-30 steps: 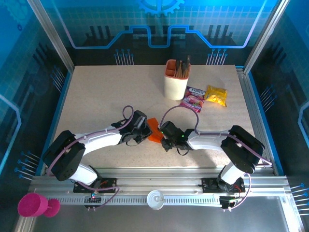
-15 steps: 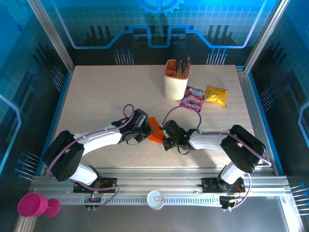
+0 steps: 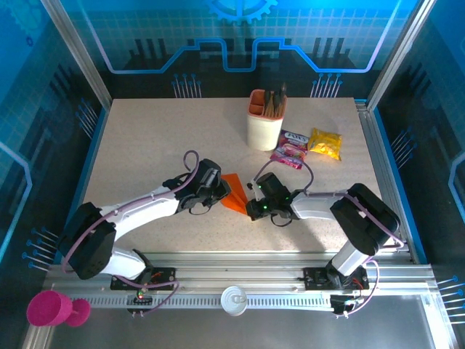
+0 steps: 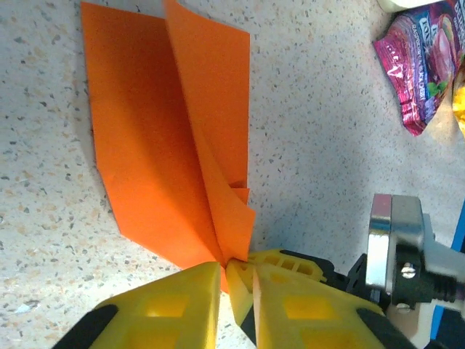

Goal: Fold a paper plane with a square sheet of paper (pick it up from the middle)

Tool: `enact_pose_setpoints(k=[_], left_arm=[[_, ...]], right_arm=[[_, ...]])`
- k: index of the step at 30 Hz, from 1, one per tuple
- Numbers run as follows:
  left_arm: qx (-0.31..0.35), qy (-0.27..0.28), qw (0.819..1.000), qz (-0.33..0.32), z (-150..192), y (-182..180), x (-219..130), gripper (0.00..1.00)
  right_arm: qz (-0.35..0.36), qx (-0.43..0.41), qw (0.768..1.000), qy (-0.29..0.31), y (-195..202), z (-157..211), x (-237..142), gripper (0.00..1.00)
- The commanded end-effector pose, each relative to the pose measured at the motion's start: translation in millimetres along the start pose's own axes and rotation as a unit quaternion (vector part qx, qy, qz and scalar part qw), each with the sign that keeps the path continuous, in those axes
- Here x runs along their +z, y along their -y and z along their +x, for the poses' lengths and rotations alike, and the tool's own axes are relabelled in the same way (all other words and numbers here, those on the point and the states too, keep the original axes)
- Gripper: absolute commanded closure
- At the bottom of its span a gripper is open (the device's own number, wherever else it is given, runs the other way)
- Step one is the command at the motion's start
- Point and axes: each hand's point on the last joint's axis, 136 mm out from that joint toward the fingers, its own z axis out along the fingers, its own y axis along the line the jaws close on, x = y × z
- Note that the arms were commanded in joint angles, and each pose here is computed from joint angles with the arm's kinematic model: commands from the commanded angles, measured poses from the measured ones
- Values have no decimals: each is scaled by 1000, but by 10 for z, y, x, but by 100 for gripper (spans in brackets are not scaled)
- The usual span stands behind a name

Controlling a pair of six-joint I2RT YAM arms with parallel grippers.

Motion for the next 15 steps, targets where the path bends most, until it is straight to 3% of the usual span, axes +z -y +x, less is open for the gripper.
enact_pose_setpoints(k=[1,3,15], left_arm=[[32,10,999,-1,-9,-14,-50,91],[56,3,998,8,33,9,-9,100],[164,-78,979,94,403,210,369,100]], right_arm=[[0,72,993,-96,238,523,106,100],[-18,96,989,-110,252,564,123,100],[-31,166,975,-147,443,723,141,100]])
